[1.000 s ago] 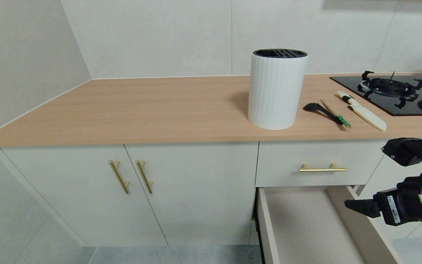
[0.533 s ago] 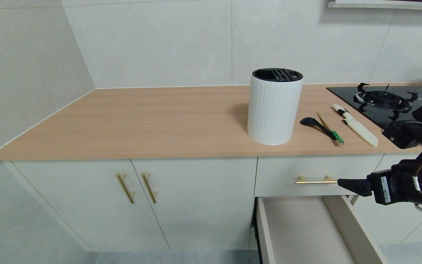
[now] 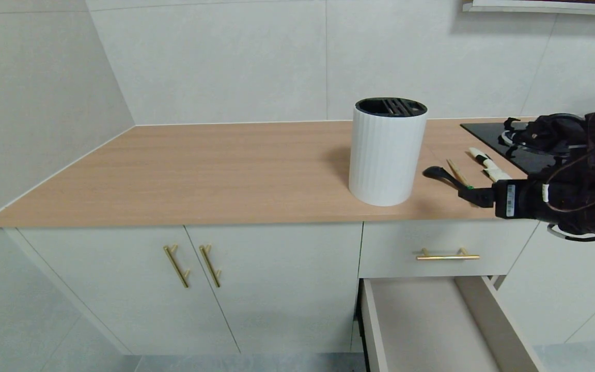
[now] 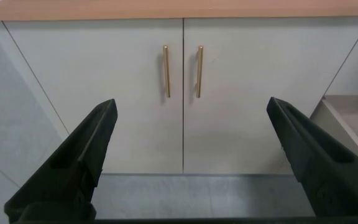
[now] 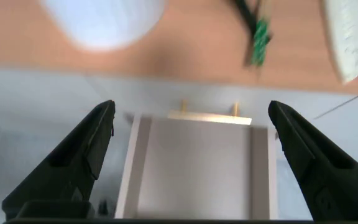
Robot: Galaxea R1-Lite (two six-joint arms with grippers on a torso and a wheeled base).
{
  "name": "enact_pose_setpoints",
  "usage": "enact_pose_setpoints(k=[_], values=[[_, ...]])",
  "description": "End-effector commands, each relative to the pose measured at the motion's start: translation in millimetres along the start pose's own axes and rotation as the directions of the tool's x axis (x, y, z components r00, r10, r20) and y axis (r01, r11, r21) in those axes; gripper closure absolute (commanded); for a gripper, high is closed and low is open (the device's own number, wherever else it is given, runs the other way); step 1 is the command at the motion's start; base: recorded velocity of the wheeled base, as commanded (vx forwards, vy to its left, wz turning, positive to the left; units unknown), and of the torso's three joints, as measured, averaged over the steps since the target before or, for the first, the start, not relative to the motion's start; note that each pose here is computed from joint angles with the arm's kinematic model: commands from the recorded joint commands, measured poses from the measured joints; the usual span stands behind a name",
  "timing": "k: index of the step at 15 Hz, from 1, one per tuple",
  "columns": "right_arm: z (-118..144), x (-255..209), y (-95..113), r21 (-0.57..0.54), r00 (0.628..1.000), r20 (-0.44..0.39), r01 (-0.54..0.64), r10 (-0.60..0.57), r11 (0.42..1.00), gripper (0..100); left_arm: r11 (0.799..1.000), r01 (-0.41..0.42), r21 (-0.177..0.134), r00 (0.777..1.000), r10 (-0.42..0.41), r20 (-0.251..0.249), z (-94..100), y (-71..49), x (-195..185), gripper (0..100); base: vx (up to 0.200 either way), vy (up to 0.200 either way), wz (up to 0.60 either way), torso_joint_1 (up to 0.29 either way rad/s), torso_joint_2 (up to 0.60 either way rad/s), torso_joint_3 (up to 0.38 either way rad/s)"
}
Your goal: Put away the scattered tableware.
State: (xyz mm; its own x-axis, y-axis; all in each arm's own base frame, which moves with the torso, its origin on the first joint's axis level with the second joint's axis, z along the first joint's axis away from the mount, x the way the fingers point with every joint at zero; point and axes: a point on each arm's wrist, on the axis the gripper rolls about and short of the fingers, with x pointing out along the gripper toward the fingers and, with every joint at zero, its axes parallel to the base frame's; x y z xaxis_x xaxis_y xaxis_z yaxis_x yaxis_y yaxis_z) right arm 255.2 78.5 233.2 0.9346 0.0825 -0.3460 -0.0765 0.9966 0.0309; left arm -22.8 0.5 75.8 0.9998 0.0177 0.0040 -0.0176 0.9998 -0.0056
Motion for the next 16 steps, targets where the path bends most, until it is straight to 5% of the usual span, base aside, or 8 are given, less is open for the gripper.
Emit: enact_pose_setpoints(k=[1, 16], values=[[-7.7, 20.4, 0.2, 0.004, 0.998, -0.002, 0.056, -0.056, 0.998, 0, 1.000, -0.001, -0.001, 1.000, 0.001, -0.001, 0.0, 0.0, 0.0, 0, 0.000, 0.000, 0.00, 0.000, 0.00, 0.000], [-33.5, 105.4, -40.2, 0.050, 0.975, -0.052, 0.218, -0.215, 0.975, 0, 1.000, -0.001, -0.001, 1.000, 0.001, -0.001, 0.0, 0.0, 0.0, 0, 0.000, 0.000, 0.00, 0.000, 0.00, 0.000]])
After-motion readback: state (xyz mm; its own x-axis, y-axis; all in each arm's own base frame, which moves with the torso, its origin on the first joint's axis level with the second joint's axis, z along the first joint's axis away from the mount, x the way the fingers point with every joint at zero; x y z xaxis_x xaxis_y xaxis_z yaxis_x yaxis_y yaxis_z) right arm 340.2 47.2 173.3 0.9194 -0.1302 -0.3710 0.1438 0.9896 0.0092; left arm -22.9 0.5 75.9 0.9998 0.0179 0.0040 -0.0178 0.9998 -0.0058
